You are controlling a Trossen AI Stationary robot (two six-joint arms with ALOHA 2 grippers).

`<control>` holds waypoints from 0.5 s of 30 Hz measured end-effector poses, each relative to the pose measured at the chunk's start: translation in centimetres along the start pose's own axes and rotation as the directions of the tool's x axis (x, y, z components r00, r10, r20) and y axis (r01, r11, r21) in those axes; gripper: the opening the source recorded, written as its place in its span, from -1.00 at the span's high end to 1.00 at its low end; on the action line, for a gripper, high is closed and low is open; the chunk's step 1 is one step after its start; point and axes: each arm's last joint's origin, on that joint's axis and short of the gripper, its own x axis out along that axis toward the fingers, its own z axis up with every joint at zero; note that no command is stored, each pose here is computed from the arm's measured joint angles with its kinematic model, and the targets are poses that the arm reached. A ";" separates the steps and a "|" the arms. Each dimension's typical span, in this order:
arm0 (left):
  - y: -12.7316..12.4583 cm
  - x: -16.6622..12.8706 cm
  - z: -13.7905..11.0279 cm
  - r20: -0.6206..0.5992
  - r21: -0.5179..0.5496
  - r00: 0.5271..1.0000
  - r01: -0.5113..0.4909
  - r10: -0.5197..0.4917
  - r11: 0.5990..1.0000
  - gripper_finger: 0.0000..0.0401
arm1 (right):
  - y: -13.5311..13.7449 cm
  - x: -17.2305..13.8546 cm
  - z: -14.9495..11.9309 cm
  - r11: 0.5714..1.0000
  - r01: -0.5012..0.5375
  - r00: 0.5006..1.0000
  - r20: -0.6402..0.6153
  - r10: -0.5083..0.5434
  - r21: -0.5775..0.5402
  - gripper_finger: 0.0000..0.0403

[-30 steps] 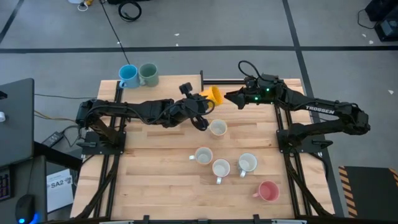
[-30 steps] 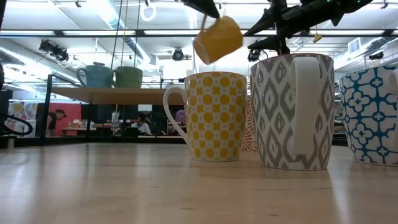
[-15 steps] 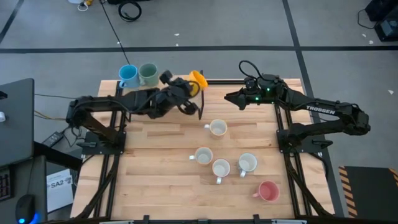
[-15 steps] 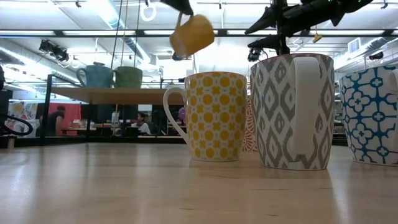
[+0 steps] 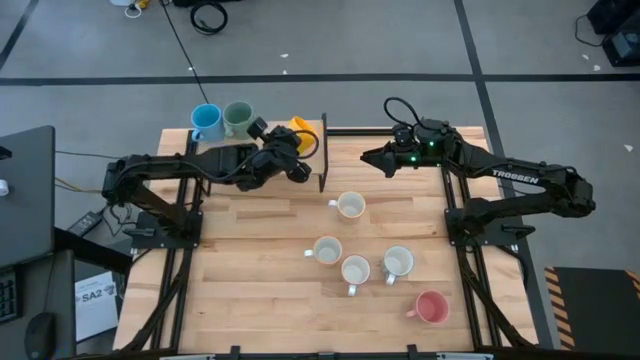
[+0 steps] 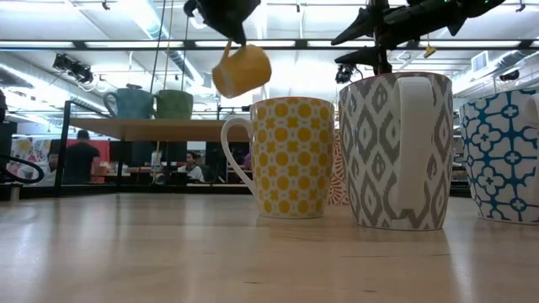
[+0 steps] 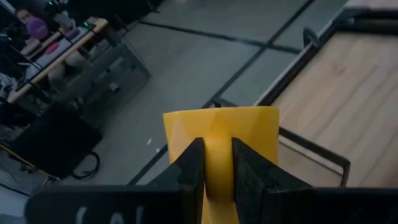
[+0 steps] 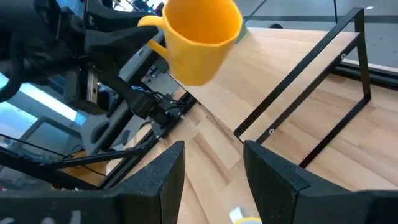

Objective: Place coffee mugs
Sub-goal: Put the yellow mug on the shelf

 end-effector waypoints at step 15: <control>1.6 1.9 -6.3 0.194 -0.188 0.981 0.039 -0.002 0.981 0.68 | 0.0 0.0 0.0 1.000 -0.004 1.000 0.000 0.004 -0.001 0.16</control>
